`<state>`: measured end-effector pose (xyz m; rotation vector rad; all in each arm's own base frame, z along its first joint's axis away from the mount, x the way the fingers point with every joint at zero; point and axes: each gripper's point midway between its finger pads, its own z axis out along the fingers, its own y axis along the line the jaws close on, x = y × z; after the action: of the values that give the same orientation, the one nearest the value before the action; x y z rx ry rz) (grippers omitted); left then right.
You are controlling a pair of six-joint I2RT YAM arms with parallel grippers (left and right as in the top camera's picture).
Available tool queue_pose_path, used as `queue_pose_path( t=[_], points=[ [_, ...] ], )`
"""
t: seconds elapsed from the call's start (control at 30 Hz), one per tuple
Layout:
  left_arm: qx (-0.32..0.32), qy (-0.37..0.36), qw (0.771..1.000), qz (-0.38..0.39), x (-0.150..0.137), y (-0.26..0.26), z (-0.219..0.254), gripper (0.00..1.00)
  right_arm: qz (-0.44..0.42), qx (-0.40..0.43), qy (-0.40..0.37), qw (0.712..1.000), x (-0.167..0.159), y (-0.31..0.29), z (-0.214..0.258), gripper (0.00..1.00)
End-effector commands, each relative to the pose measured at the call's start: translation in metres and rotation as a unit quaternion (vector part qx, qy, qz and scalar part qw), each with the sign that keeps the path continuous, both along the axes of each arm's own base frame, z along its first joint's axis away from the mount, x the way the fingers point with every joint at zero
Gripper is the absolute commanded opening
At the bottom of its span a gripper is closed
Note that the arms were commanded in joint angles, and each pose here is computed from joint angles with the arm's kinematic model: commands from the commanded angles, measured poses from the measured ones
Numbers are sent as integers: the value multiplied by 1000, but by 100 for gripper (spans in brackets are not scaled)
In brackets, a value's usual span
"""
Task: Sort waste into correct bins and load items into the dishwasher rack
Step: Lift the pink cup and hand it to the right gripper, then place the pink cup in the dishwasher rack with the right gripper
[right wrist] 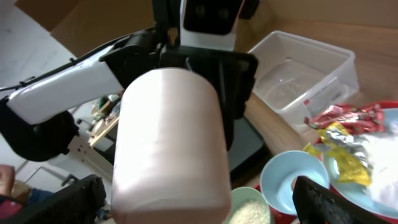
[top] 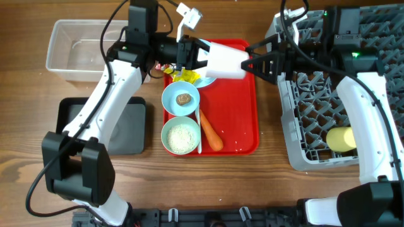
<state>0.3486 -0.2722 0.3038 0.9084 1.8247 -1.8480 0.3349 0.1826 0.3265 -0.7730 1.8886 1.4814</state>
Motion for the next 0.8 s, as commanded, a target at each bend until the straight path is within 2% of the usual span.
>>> queue_pose_path(
  t=[0.0,0.17,0.47,0.5,0.63,0.67,0.7,0.77],
  points=[
    [-12,9,1000,-12,-3,2,18,4,47,16,-15,999,-14,21,3,100],
    [-12,11,1000,-12,-3,2,19,4,85,19,-35,996,-27,46,6,98],
    [-12,11,1000,-15,-5,0,19,4,88,23,-51,995,-24,50,11,66],
    [-11,15,1000,-16,-5,-1,18,4,88,23,-53,994,-24,50,11,65],
    [-8,26,1000,-16,-6,0,17,16,87,23,-56,994,-23,50,12,64],
    [-8,26,1000,-16,-6,0,17,16,87,24,-62,994,-22,50,12,64],
    [-8,26,1000,-17,-6,-1,17,6,87,24,-66,994,-21,50,13,64],
    [-8,26,1000,-17,-6,-1,17,4,71,13,-64,995,-15,50,11,68]
  ],
)
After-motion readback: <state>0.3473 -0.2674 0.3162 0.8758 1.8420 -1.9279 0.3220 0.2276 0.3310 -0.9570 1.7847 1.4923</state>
